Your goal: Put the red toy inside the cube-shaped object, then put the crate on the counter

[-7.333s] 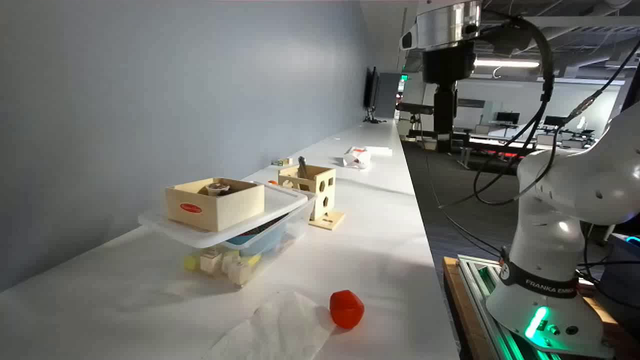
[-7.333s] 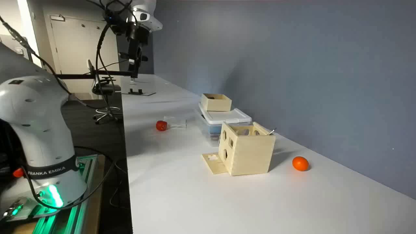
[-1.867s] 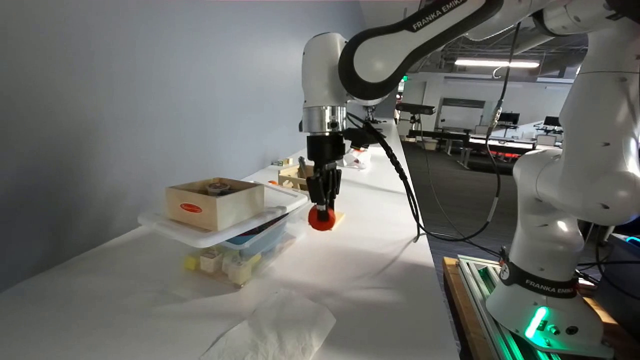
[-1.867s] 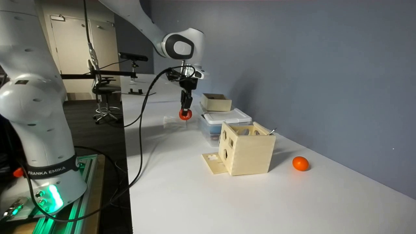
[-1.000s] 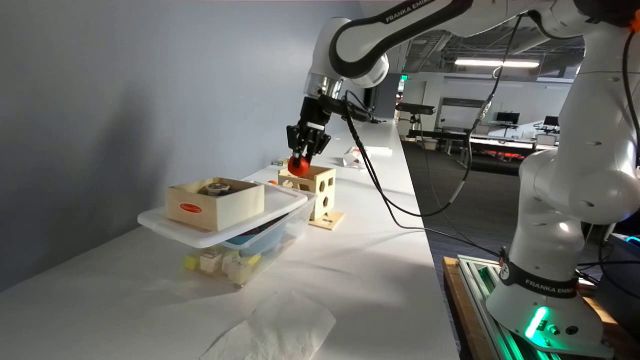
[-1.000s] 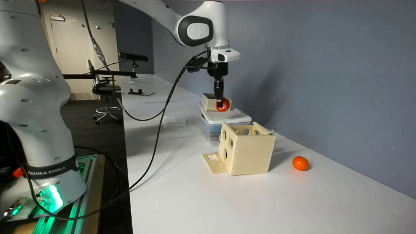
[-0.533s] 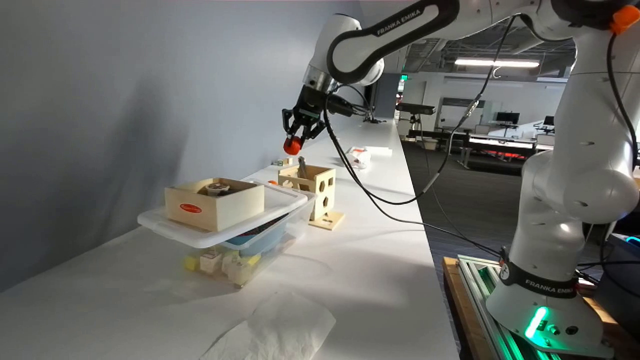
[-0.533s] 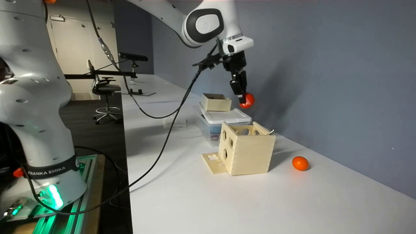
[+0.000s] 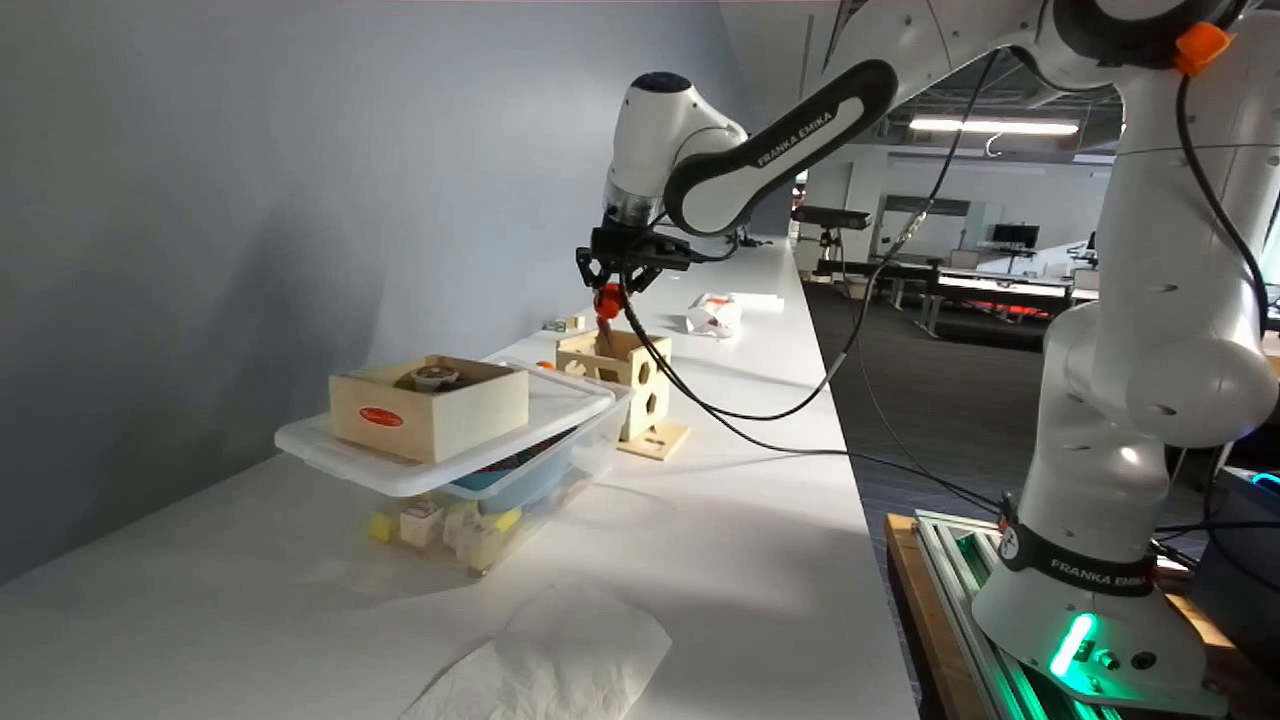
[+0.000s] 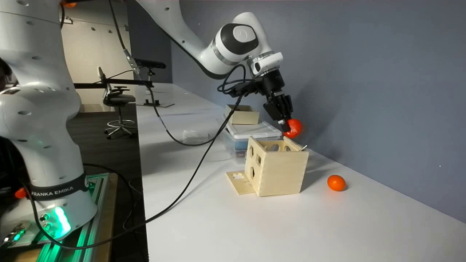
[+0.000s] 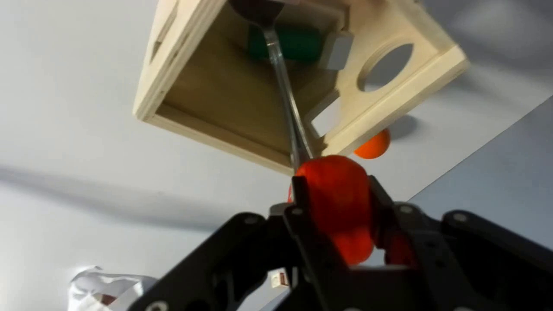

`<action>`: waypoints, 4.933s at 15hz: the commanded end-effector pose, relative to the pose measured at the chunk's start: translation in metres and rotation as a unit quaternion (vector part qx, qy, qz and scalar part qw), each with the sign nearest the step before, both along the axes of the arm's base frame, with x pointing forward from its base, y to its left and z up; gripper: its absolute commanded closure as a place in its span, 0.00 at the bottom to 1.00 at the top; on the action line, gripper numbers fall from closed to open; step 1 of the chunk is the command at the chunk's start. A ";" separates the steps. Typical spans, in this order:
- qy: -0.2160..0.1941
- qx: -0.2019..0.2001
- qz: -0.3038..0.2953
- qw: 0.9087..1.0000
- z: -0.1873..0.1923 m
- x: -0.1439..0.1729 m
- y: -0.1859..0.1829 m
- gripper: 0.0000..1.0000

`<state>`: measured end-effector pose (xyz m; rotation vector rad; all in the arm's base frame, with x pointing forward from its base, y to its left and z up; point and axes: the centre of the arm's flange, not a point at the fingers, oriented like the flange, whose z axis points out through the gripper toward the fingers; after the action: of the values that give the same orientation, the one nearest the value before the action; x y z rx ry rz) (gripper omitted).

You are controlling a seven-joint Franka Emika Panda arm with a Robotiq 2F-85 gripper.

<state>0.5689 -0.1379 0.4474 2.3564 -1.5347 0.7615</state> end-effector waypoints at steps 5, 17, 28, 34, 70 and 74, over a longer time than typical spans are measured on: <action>0.053 0.002 -0.045 0.998 -0.004 -0.012 0.040 0.92; 0.066 0.071 0.037 0.995 0.011 -0.030 0.089 0.00; 0.078 0.083 0.337 0.935 0.052 -0.085 0.193 0.00; 0.074 0.105 0.448 0.885 0.048 -0.041 0.248 0.00; 0.114 0.087 0.557 0.818 0.057 -0.082 0.285 0.98; 0.146 0.068 0.546 0.822 0.049 -0.117 0.272 0.98</action>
<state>0.4908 0.1527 0.4991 3.2182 0.0386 0.4137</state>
